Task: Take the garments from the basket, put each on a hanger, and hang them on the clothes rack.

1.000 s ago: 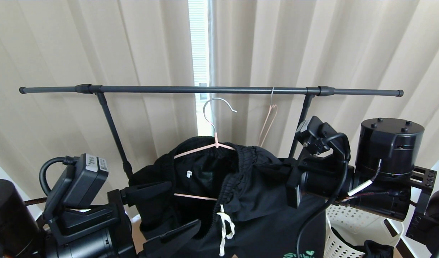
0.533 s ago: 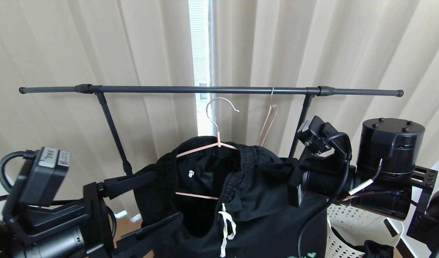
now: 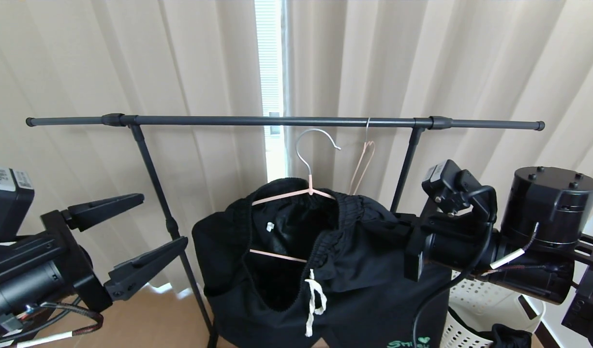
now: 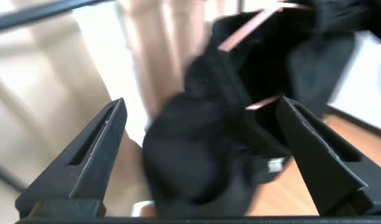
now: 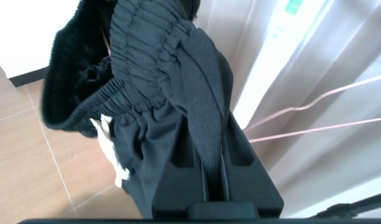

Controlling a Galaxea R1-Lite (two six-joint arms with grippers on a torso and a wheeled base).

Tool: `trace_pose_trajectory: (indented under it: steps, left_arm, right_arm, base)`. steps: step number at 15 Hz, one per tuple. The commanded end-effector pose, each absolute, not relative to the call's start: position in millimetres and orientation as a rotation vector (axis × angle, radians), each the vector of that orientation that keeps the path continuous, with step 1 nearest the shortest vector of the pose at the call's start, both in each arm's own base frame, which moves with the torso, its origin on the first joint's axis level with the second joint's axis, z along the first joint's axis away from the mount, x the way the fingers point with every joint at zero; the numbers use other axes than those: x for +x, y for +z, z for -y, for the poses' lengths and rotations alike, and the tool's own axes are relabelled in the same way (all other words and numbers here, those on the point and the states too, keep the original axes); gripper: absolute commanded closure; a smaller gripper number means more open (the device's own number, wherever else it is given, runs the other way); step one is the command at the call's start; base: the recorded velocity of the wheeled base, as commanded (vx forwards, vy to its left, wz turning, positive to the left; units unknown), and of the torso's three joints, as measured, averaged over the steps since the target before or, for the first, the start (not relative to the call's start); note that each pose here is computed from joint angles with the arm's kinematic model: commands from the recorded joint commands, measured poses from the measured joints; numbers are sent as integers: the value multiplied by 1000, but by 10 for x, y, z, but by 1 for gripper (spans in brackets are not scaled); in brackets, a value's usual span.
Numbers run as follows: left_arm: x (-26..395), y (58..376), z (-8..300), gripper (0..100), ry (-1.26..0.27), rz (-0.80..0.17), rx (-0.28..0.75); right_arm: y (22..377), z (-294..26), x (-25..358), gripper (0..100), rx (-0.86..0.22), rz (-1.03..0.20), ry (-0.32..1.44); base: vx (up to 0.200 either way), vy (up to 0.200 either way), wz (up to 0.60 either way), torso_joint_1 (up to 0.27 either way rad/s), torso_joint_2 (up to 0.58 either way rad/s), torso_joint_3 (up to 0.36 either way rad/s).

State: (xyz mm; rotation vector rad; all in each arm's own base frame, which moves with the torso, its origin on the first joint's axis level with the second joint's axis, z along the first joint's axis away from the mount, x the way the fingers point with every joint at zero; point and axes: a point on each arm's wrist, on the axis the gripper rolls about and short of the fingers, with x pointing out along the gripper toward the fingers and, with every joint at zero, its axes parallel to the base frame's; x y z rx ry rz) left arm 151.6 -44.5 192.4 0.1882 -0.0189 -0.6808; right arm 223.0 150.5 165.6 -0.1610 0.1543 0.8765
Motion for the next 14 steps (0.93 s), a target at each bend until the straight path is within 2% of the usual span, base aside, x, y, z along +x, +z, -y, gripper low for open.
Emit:
trace_pose_trajectory:
  steps: [1,4,7,10,14]
  left_arm:
    - [1643,2194,316,0,-673,55,275]
    - [1950,2331,368,0,-809,-86,389]
    - [2142,2165,418,0,-1046,-195,469]
    - [2346,1892,468,0,-1221,-158,531]
    - [2431,1894,632,0,-1274,-170,500]
  right_arm:
    - [1660,-1485,2196,100,-163,-150,885]
    - [1701,-1464,2163,100,-162,-134,886]
    - [1745,-1418,2071,100,-154,-114,934]
    - [1784,-1381,1995,100,-148,-96,978]
    - [1736,-1383,1982,100,-163,-103,1023]
  base:
    - [0,0,0,0,0,0]
    - [0,0,0,0,0,0]
    - [0,0,0,0,0,0]
    - [0,0,0,0,0,0]
    - [0,0,0,0,0,0]
